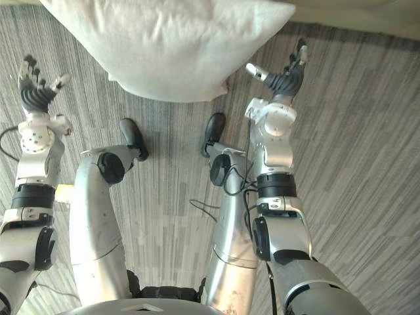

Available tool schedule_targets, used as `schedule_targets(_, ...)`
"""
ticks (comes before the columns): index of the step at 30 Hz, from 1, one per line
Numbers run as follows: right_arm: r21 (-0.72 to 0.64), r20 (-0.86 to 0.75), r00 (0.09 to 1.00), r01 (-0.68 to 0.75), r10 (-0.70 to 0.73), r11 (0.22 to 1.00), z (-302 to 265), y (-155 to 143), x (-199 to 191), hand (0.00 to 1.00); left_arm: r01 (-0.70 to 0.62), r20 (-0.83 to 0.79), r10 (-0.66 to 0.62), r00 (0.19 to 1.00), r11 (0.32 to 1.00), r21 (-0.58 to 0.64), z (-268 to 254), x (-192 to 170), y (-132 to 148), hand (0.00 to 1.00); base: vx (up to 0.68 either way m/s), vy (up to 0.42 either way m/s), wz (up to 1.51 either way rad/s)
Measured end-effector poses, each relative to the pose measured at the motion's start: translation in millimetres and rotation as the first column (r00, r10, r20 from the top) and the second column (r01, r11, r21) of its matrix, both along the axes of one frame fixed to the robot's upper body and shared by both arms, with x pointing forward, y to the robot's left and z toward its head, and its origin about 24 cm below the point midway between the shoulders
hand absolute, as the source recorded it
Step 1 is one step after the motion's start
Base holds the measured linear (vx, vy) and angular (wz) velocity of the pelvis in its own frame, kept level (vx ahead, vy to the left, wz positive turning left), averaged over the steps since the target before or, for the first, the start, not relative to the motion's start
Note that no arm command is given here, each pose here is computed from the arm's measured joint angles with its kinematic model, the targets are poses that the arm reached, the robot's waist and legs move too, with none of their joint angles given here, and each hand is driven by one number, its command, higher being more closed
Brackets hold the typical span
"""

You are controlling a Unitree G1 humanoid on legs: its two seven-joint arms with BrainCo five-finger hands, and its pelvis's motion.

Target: Pick up cushions and gather them together orderly.

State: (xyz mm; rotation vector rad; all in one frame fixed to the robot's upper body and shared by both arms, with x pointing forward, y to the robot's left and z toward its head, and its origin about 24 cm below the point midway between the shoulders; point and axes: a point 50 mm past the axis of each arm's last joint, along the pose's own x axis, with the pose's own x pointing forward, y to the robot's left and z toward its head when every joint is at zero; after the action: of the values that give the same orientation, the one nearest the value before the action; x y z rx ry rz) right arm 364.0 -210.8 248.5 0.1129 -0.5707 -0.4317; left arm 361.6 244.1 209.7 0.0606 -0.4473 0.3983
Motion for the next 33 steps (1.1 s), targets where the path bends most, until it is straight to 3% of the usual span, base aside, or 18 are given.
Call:
schedule_targets(2,-0.009,0.037,0.999,-0.007,0.007,1.000,14,10,1,0.00,0.035,0.044,-0.036,0.998,0.999,0.025,18,5,-14,0.00,-0.06,0.017,0.07)
schedule_targets(3,-0.015,0.055,0.998,-0.013,0.014,1.000,21,16,1,1.00,0.050,0.063,-0.052,0.997,0.998,0.037,25,7,-20,0.00,-0.04,0.015,0.03)
schedule_targets(7,-0.016,0.104,0.993,-0.047,0.048,0.999,39,36,2,1.00,0.081,0.120,-0.088,0.989,0.995,0.063,48,10,-36,0.00,-0.01,0.010,-0.01)
schedule_targets(8,-0.014,0.125,0.990,-0.061,0.063,0.998,45,43,1,1.00,0.093,0.139,-0.103,0.985,0.993,0.071,55,11,-42,1.00,0.00,0.000,0.00)
schedule_targets(21,0.039,0.206,0.968,-0.157,0.145,0.987,69,87,-5,1.00,0.155,0.201,-0.155,0.967,0.988,0.012,78,15,-78,1.00,-0.02,-0.004,0.04)
schedule_targets(33,0.023,0.300,0.935,-0.206,0.190,0.978,67,87,-26,1.00,0.154,0.156,-0.144,0.977,0.987,-0.051,59,15,-72,1.00,-0.02,-0.007,-0.10)
